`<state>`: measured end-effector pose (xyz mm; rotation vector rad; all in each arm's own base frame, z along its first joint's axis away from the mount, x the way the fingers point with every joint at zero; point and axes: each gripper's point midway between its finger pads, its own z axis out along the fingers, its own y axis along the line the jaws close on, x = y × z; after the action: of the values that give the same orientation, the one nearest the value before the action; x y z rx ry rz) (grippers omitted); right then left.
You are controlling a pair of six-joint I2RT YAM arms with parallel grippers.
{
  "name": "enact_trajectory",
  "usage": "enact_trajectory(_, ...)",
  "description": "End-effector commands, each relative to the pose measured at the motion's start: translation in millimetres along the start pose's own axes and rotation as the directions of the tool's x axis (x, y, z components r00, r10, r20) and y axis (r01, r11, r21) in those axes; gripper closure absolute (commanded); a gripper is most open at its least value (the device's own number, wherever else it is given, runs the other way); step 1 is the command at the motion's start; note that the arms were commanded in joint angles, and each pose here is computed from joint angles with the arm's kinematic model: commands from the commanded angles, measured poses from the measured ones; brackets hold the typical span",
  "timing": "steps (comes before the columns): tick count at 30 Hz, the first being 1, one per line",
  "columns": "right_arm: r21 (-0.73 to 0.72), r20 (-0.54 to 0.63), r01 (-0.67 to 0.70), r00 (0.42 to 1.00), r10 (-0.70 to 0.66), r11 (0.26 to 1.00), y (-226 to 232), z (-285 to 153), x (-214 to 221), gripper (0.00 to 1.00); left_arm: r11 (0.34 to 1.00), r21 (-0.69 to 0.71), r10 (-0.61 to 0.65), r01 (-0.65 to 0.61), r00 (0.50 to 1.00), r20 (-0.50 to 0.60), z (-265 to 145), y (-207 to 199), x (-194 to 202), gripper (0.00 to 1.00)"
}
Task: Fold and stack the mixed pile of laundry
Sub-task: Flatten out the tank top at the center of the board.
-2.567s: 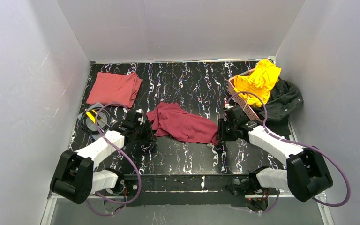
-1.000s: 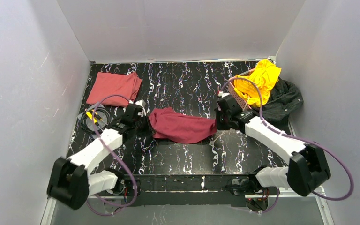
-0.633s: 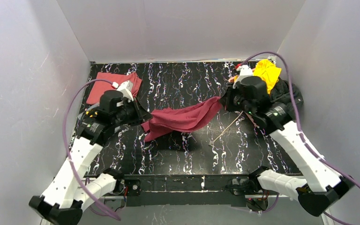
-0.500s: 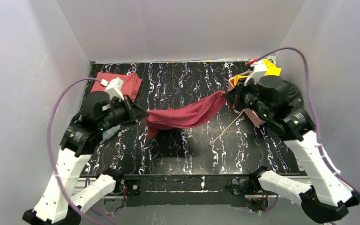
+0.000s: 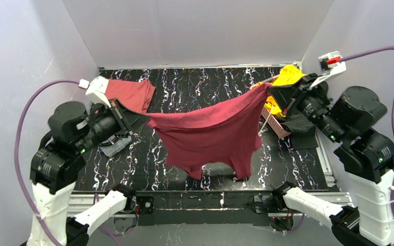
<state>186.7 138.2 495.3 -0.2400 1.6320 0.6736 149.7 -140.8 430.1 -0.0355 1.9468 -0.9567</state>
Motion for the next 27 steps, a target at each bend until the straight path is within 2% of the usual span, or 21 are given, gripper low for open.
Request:
enact_trajectory(1, 0.124, -0.046, 0.004, 0.999, 0.001, 0.992, -22.8, 30.4, 13.6, 0.99, 0.996, -0.075, 0.034, -0.038, 0.997, -0.062, 41.3, 17.5, -5.7, 1.0)
enact_trajectory(5, 0.254, -0.057, 0.019, 0.998, -0.004, 0.967, -50.0, 65.6, 29.9, 0.99, 0.987, -0.138, 0.071, -0.084, 0.993, -0.097, 87.3, 36.4, -20.7, 1.0)
enact_trajectory(10, 0.301, -0.017, 0.04, 0.999, -0.037, 0.953, -63.4, 123.1, 37.0, 0.99, 0.992, -0.123, -0.01, 0.006, 0.999, -0.036, 144.1, 60.0, -75.0, 1.0)
enact_trajectory(15, 0.283, 0.106, 0.077, 0.988, -0.111, 0.956, -56.4, 162.1, -10.0, 0.99, 0.998, -0.05, 0.042, -0.038, 0.996, 0.079, 177.6, 50.9, -154.8, 1.0)
enact_trajectory(20, 0.207, 0.238, 0.112, 0.958, -0.161, 0.972, -34.2, 160.9, -63.7, 0.99, 0.994, 0.073, 0.071, -0.083, 0.986, 0.148, 178.9, 22.0, -203.9, 1.0)
enact_trajectory(22, 0.169, 0.263, 0.118, 0.951, -0.16, 0.979, -26.2, 150.4, -68.4, 0.99, 0.99, 0.089, 0.091, -0.107, 0.982, 0.163, 170.3, 14.9, -206.2, 1.0)
enact_trajectory(24, 0.141, 0.251, 0.117, 0.956, -0.15, 0.983, -24.7, 139.2, -55.2, 0.99, 0.989, 0.08, 0.109, -0.121, 0.984, 0.137, 161.6, 18.0, -190.8, 1.0)
enact_trajectory(27, 0.172, 0.129, 0.05, 0.989, -0.073, 0.984, -42.7, 118.9, 6.2, 0.99, 0.997, 0.016, 0.077, -0.078, 0.996, 0.046, 152.9, 51.2, -132.6, 1.0)
